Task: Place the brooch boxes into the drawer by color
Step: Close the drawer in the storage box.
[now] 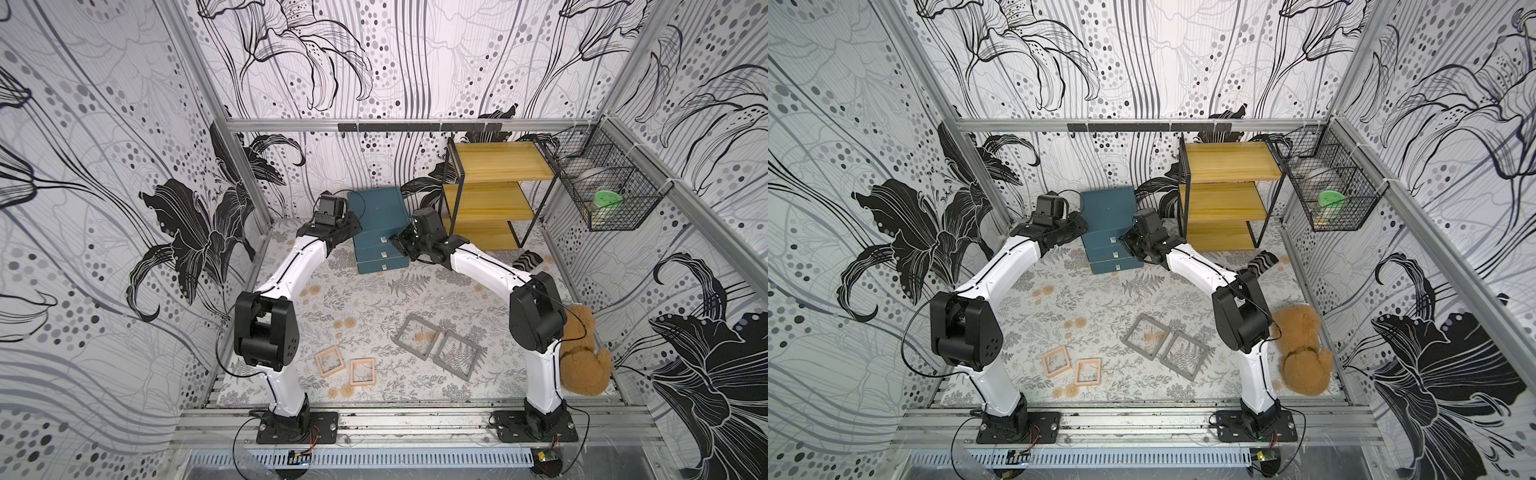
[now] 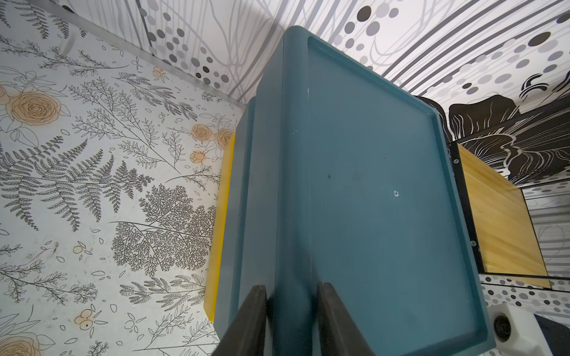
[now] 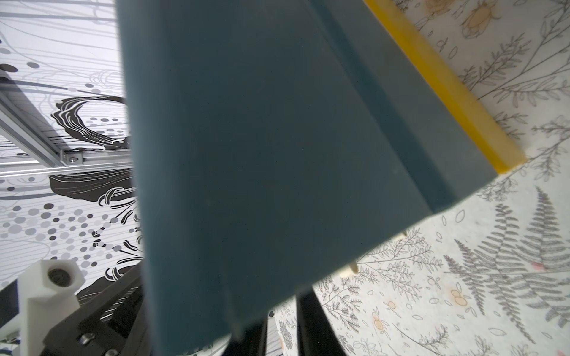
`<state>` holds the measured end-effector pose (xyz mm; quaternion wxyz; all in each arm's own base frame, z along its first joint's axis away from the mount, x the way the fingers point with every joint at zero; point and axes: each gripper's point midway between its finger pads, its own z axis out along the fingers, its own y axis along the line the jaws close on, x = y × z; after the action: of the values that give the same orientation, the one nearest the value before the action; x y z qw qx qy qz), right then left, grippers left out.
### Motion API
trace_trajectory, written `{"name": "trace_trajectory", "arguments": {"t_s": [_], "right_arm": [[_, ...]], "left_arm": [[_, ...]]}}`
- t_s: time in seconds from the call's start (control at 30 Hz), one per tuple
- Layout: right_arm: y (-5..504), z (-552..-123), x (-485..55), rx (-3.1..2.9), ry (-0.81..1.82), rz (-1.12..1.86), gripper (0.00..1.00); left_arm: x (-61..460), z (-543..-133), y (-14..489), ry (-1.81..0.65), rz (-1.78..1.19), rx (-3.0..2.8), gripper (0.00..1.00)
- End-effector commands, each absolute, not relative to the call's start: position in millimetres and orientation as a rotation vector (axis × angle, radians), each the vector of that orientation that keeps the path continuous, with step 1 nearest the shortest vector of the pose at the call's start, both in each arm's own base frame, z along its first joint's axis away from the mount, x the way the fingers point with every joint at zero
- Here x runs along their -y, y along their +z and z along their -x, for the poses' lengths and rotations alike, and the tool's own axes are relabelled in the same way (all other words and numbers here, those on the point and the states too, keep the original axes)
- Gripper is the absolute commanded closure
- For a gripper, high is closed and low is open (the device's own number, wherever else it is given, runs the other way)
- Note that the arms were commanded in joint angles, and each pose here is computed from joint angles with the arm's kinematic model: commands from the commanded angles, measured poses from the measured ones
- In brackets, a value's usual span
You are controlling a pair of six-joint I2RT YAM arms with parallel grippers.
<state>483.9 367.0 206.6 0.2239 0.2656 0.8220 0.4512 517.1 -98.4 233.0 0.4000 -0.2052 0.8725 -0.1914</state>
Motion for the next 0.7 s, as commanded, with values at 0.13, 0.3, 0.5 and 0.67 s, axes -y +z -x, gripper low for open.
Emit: {"name": "trace_trajectory", "arguments": {"t_s": [0.13,0.3,0.5,0.67], "right_arm": [[231,-482,-359,-2.179,1.285,-0.734,0.79],[231,-459,-349,-2.17,1.324,-0.748,0.74],[204,-427,-349,-2.229,1.384,-0.749,0.62],[185,-423,-360,-2.229,1.464,-0.757,0.53]], "left_arm": [[105,-502,213,-0.471,0.5,-2.29,0.68],[105,-503,214,-0.471,0.5,-2.286,0.68],[105,-505,217,-0.472,0.497,-2.28,0.68],[105,-506,216,-0.473,0.498,-2.283,0.68]]}}
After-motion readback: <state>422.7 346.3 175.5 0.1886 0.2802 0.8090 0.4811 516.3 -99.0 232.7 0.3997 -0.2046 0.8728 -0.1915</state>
